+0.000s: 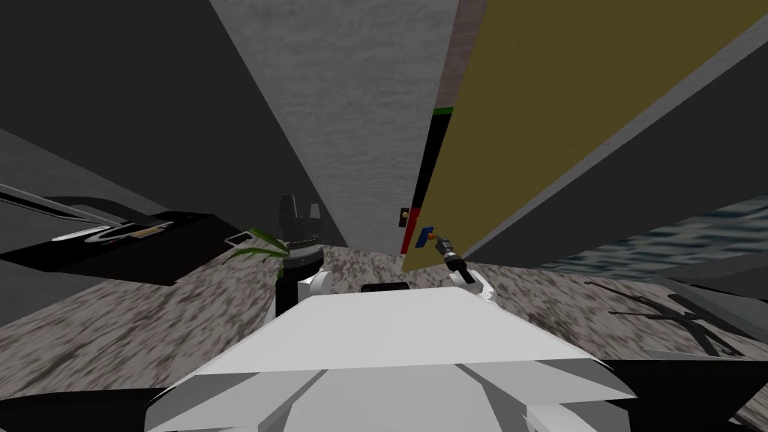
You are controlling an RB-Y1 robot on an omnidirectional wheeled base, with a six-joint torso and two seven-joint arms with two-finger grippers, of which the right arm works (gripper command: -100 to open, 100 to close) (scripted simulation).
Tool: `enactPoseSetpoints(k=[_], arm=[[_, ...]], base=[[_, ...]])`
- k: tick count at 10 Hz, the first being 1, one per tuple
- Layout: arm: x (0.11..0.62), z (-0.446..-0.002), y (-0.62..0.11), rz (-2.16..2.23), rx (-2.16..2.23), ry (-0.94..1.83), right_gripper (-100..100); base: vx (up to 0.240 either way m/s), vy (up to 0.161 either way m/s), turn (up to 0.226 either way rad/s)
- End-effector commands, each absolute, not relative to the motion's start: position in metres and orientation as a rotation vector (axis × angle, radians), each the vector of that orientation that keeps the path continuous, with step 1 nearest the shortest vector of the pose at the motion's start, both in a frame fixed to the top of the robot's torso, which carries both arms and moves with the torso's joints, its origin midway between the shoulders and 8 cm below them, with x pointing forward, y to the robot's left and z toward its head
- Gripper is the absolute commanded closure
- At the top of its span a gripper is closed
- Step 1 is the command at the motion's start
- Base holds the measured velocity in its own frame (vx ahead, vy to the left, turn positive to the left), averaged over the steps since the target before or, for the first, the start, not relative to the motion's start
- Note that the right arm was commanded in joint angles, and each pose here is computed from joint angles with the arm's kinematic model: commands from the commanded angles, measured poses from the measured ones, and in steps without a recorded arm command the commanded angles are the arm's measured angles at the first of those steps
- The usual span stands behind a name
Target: Pull the door open
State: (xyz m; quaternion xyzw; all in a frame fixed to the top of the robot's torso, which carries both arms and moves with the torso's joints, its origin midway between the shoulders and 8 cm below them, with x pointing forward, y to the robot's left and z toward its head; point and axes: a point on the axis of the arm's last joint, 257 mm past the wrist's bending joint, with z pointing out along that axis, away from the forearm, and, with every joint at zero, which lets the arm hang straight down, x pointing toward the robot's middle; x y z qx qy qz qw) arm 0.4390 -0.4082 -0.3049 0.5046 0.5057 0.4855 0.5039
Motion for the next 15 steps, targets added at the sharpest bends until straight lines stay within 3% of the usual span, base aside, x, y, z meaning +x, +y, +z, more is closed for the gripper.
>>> enactPoseSetpoints(k=[1,7,10,11,15], arm=[[0.435,-0.302,-0.398,1.201,1.201,1.236,-100],[0.422,-0.297,-0.373,1.274,1.164,1.277,-100],[0.424,-0.298,-0.38,1.255,1.181,1.268,-100],[0.424,-0.298,-0.38,1.255,1.181,1.268,100],[0.424,-0.298,-0.38,1.255,1.181,1.268,100]], base=[[-0.222,-0.021,-0.002],[-0.139,-0.02,0.011],[0.039,0.002,0.026],[-0.023,0.006,-0.013],[-0.009,0.0,0.001]])
